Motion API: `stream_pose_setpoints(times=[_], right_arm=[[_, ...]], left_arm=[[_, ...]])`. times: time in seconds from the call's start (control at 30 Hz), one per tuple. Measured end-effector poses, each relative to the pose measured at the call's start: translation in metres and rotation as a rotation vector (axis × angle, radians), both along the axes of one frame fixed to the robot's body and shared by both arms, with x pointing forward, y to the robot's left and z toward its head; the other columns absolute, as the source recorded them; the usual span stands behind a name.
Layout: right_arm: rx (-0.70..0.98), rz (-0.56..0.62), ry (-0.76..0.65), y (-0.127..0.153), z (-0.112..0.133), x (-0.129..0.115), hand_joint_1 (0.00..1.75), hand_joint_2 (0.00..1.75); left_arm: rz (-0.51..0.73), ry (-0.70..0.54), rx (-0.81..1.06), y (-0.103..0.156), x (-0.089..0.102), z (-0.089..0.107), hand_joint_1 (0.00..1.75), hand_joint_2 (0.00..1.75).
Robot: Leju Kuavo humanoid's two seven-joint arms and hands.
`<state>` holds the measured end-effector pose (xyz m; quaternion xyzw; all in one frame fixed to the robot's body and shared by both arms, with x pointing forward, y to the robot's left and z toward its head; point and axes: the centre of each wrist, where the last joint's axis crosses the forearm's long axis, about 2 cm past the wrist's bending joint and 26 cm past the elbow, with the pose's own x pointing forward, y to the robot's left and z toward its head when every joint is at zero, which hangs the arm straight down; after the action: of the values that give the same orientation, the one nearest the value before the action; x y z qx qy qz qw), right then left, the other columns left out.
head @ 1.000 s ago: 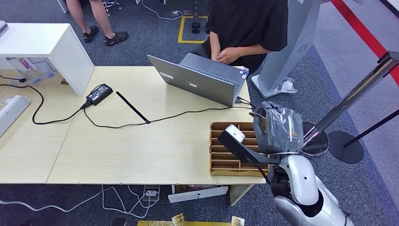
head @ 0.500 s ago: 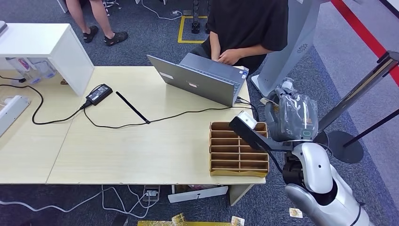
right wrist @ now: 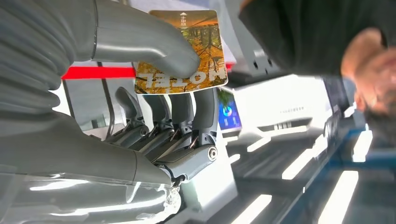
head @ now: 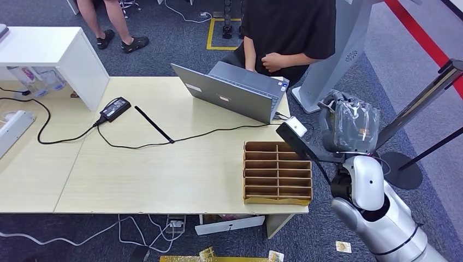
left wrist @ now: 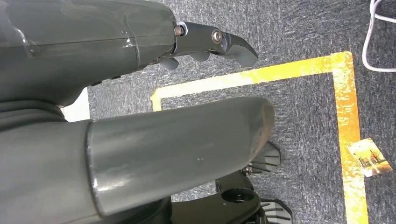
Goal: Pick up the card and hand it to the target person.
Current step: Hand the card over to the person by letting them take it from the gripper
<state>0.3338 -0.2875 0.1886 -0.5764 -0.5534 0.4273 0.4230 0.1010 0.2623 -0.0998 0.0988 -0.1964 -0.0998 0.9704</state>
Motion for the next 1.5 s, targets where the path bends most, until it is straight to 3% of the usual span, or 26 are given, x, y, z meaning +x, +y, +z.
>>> stream_pose_setpoints(times=[0.07, 0.17, 1.1, 1.17, 1.2, 1.3, 1.33, 1.5], right_arm=[[-0.001, 0.002, -0.043, -0.002, -0.002, 0.001, 1.45, 1.75], [-0.008, 0.003, -0.091, -0.004, -0.007, 0.001, 1.55, 1.75], [-0.012, 0.007, -0.032, 0.003, -0.048, 0.001, 1.5, 1.75], [-0.012, 0.004, -0.022, 0.003, -0.05, 0.001, 1.34, 1.75], [-0.012, 0.002, -0.016, 0.003, -0.051, 0.001, 1.1, 1.75], [-0.015, -0.006, 0.004, 0.003, -0.056, 0.001, 0.17, 1.75], [-0.02, -0.009, 0.016, 0.002, -0.058, 0.001, 0.03, 1.75], [-0.085, -0.037, 0.118, 0.0, -0.068, 0.0, 0.0, 1.75]], left_arm=[[0.0, 0.0, 0.0, 0.0, 0.0, 0.0, 0.0, 0.0], [0.0, 0.0, 0.001, 0.0, 0.001, 0.0, 0.0, 0.0], [-0.022, 0.001, 0.004, -0.002, 0.001, 0.0, 0.0, 0.0], [-0.023, 0.001, 0.004, -0.002, 0.001, 0.0, 0.0, 0.0], [-0.024, 0.001, 0.004, -0.002, 0.001, 0.0, 0.0, 0.0], [-0.026, 0.001, 0.005, -0.002, 0.001, 0.0, 0.0, 0.0], [-0.027, 0.001, 0.005, -0.002, 0.001, 0.0, 0.0, 0.0], [-0.033, 0.008, 0.008, -0.002, 0.001, 0.0, 0.0, 0.0]])
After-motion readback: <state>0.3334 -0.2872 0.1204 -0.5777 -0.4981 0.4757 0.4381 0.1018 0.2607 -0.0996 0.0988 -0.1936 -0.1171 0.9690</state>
